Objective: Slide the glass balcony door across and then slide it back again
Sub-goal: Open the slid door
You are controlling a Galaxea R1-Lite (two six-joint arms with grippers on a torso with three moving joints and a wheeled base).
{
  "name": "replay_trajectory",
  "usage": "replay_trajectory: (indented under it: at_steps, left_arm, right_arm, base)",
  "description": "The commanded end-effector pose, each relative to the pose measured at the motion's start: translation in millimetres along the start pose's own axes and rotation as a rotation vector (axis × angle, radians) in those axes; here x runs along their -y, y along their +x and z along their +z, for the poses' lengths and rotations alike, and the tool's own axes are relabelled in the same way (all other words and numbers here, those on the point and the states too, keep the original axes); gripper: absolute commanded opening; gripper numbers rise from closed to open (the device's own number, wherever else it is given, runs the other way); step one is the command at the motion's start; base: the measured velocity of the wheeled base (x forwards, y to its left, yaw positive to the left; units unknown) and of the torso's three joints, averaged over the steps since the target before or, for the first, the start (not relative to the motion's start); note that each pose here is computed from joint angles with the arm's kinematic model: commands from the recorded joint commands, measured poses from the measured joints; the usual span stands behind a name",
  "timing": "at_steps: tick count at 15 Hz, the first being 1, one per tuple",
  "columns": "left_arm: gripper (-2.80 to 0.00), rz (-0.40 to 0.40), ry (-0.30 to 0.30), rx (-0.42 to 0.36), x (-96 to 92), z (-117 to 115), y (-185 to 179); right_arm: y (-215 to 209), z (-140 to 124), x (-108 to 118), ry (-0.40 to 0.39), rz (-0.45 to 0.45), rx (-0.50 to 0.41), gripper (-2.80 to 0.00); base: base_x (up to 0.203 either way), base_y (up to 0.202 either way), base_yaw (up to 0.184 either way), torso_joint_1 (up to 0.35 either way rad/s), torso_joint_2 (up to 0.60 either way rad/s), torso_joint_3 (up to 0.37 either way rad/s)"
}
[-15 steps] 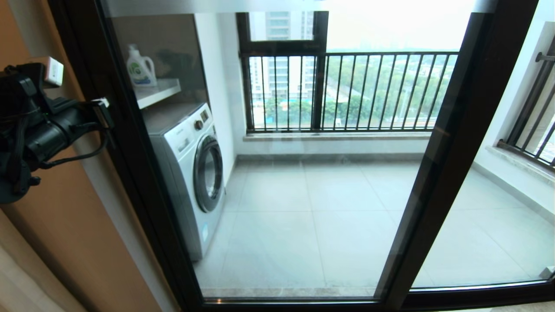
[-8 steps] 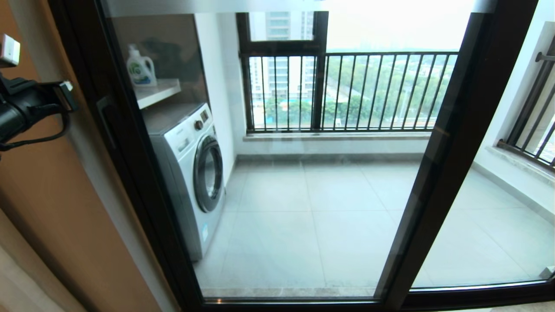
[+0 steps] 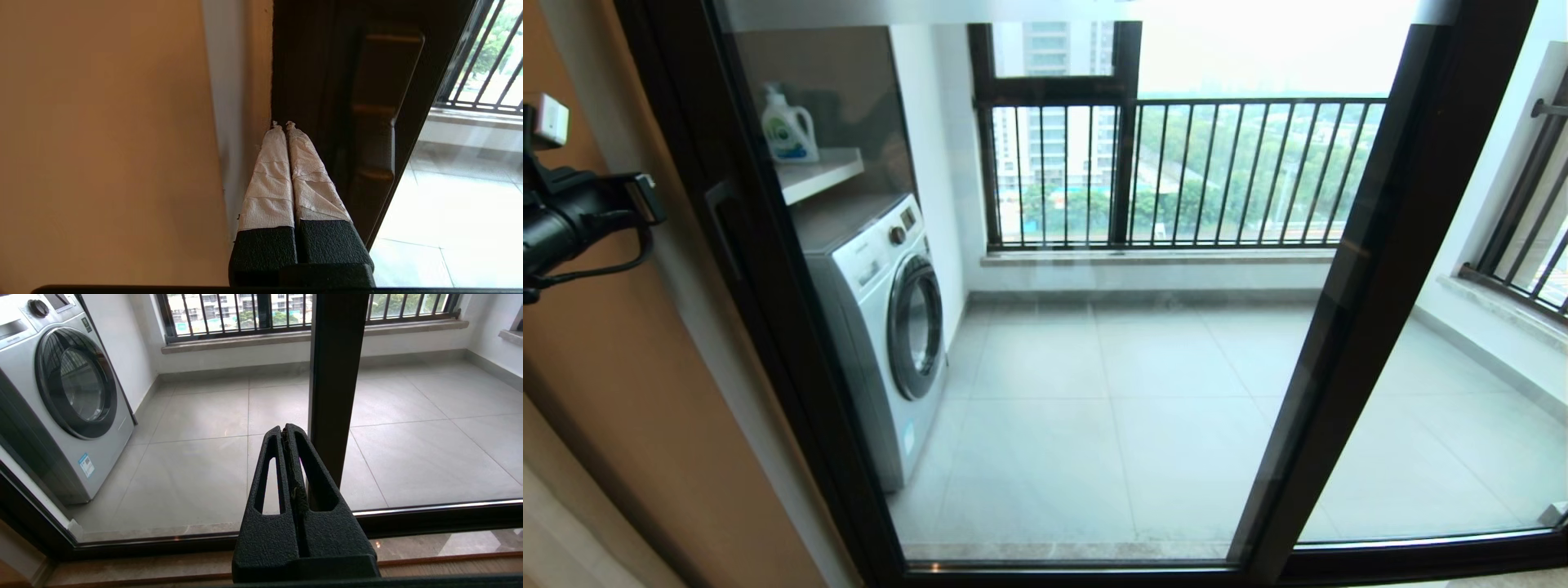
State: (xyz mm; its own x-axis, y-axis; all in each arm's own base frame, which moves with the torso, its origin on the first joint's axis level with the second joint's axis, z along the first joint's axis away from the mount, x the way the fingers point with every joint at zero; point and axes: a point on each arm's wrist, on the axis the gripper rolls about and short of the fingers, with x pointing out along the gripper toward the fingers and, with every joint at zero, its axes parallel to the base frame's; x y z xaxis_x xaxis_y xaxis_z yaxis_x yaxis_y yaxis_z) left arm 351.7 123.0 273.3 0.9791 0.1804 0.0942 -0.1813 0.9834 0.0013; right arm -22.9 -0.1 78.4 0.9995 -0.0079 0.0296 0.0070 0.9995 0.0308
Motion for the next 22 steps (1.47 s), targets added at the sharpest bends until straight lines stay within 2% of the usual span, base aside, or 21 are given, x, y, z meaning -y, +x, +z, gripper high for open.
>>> replay_trajectory:
  at_steps: [1, 11, 22]
  left_arm:
    - [-2.8, 0.0, -0.005, -0.03, -2.2, -15, 11]
    - [-2.8, -0.021, 0.007, -0.082, 3.7, -39, 25]
    - [-2.8, -0.122, 0.003, -0.062, 50.5, -35, 31]
  right_arm:
    - [1, -3, 0, 0.0, 0.0, -0.01, -2.8]
    - [1, -3, 0, 0.0, 0.0, -0.008, -2.8]
    - [1, -3, 0, 0.0, 0.001, -0.01, -2.8]
  base:
    - [0.0, 0.0, 0.0, 0.0, 0.0, 0.0]
    - [0.0, 0.0, 0.0, 0.0, 0.0, 0.0]
    - [0.0, 0.0, 0.0, 0.0, 0.0, 0.0]
